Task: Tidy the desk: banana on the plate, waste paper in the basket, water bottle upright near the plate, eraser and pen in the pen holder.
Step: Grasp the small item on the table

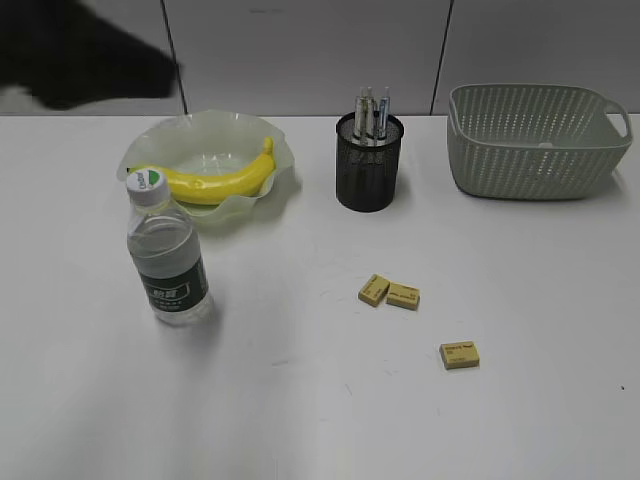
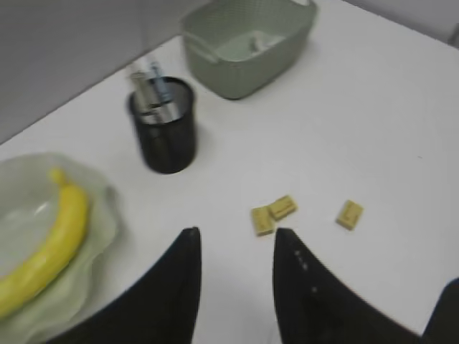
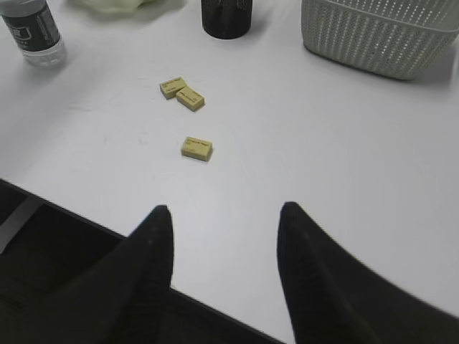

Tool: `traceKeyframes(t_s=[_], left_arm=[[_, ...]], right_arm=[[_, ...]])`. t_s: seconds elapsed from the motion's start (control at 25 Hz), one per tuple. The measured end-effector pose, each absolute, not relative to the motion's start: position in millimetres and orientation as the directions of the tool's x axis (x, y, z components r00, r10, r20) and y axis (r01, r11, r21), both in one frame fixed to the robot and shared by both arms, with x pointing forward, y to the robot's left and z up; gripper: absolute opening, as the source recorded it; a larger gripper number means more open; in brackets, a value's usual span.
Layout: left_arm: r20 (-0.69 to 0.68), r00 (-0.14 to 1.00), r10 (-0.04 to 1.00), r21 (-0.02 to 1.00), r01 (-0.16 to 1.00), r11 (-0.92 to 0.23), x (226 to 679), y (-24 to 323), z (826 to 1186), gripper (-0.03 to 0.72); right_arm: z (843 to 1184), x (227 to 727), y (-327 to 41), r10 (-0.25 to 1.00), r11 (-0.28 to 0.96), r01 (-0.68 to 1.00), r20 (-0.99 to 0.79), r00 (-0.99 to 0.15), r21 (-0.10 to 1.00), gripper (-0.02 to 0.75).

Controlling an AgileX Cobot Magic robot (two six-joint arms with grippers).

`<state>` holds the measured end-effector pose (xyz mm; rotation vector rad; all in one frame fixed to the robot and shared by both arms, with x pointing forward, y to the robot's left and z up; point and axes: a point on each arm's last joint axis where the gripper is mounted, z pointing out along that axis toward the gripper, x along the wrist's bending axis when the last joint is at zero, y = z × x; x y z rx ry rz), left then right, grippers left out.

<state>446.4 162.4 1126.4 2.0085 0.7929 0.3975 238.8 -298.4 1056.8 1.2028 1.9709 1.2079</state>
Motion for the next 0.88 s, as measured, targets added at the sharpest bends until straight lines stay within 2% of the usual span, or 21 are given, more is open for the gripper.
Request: traceKeyframes(t_s=[0.08,0.16,0.24,0.32,0.4,0.56,0.76,0.88], left_arm=[[0.026,0.837,0.546,0.808,0.304,-0.505,455.7,103.7,1115.4,0.254],[0.043,0.877,0.479,0.748,0.290,-0.597,457.4,51.5,1092.7,0.258],[0.028,0.875,0.483,0.668,0.343,-0.660,463.9,9.9,1057.3,0.286],[-0.005,0.842,0.540,0.615,0.428,-0.662,480.5,-14.5,1027.2,0.326],[-0.011,0.825,0.564,0.552,0.475,-0.685,496.5,-31.0,992.8,0.364],[-0.012,0.810,0.587,0.458,0.526,-0.716,516.3,-50.7,945.8,0.384],[0.094,0.764,0.639,0.354,0.574,-0.738,534.2,-53.6,919.8,0.385],[0.129,0.748,0.651,0.336,0.585,-0.738,540.6,-50.6,914.4,0.385]], right_arm=[[1056.8,238.8,-298.4,0.886,0.203,0.413,0.013,-0.463,0.888,0.382],[1056.8,238.8,-298.4,0.886,0.203,0.413,0.013,-0.463,0.888,0.382],[1056.8,238.8,-298.4,0.886,0.203,0.413,0.013,-0.463,0.888,0.382],[1056.8,238.8,-298.4,0.886,0.203,0.413,0.013,-0.463,0.888,0.379],[1056.8,238.8,-298.4,0.886,0.202,0.414,0.014,-0.463,0.888,0.369],[1056.8,238.8,-298.4,0.887,0.202,0.414,0.014,-0.462,0.888,0.347],[1056.8,238.8,-298.4,0.887,0.201,0.415,0.015,-0.462,0.888,0.342],[1056.8,238.8,-298.4,0.887,0.201,0.415,0.015,-0.462,0.888,0.340]])
